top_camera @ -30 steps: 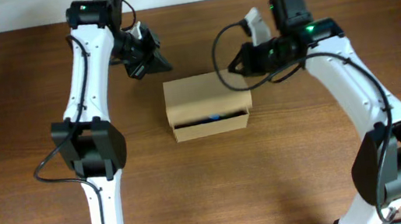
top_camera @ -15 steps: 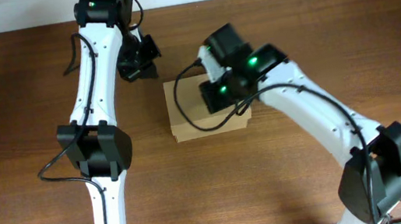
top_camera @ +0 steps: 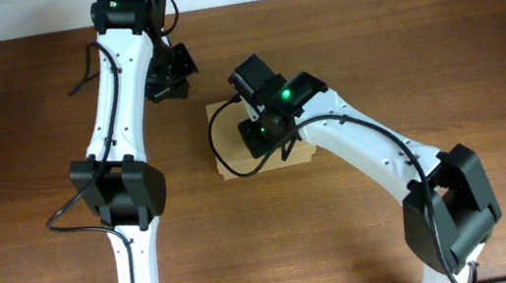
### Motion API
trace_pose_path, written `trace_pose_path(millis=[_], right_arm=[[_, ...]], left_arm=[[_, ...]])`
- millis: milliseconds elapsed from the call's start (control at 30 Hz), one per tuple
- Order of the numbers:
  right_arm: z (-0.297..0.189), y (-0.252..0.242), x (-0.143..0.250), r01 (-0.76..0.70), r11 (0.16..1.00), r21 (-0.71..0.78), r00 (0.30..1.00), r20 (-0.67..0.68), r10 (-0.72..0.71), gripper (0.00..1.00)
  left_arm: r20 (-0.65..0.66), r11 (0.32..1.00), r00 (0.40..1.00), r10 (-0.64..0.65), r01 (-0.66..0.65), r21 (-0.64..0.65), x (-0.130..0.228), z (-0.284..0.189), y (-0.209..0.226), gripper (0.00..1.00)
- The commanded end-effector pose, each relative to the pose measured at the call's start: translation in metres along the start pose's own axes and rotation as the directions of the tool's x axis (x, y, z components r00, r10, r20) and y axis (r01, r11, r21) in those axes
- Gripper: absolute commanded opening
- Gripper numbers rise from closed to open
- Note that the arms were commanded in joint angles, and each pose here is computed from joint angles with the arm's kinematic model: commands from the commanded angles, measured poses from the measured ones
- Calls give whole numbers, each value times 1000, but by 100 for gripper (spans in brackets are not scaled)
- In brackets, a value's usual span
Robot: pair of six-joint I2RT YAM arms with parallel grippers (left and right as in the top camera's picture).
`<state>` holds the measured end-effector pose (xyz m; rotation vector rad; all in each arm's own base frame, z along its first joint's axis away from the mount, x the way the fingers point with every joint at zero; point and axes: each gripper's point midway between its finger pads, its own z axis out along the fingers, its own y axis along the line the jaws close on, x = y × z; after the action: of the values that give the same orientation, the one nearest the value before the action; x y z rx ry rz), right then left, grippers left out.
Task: Pack container
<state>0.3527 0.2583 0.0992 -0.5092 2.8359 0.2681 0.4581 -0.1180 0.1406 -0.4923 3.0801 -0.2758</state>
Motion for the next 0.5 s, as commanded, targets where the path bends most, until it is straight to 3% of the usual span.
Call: trace_pose_path(millis=[0,267,300,367,433,467], right_arm=[[24,-8,8,-1,998,59,999,-54,5,4],[37,-2,18,16,998,59,995,-98,-10,4],[34,-1,17,16,998,56,996,-92,-11,15],[25,1,13,17,999,50,998,-69,-14,43],[11,3,7,28,999,41,999,-37,-26,69],[3,5,3,38,999,35,999,-19,-37,87]], left_arm=[[61,1000,998,-3,2,10,-2,-24,1,2],[60,1000,998,-2,2,10,-2,-24,1,2],[60,1000,998,-3,2,10,-2,-24,1,5],[64,1000,998,-2,1,12,-2,-26,1,31],[72,1000,997,0,-1,18,-2,-30,0,81],[80,1000,997,1,-2,21,-1,-34,0,100]])
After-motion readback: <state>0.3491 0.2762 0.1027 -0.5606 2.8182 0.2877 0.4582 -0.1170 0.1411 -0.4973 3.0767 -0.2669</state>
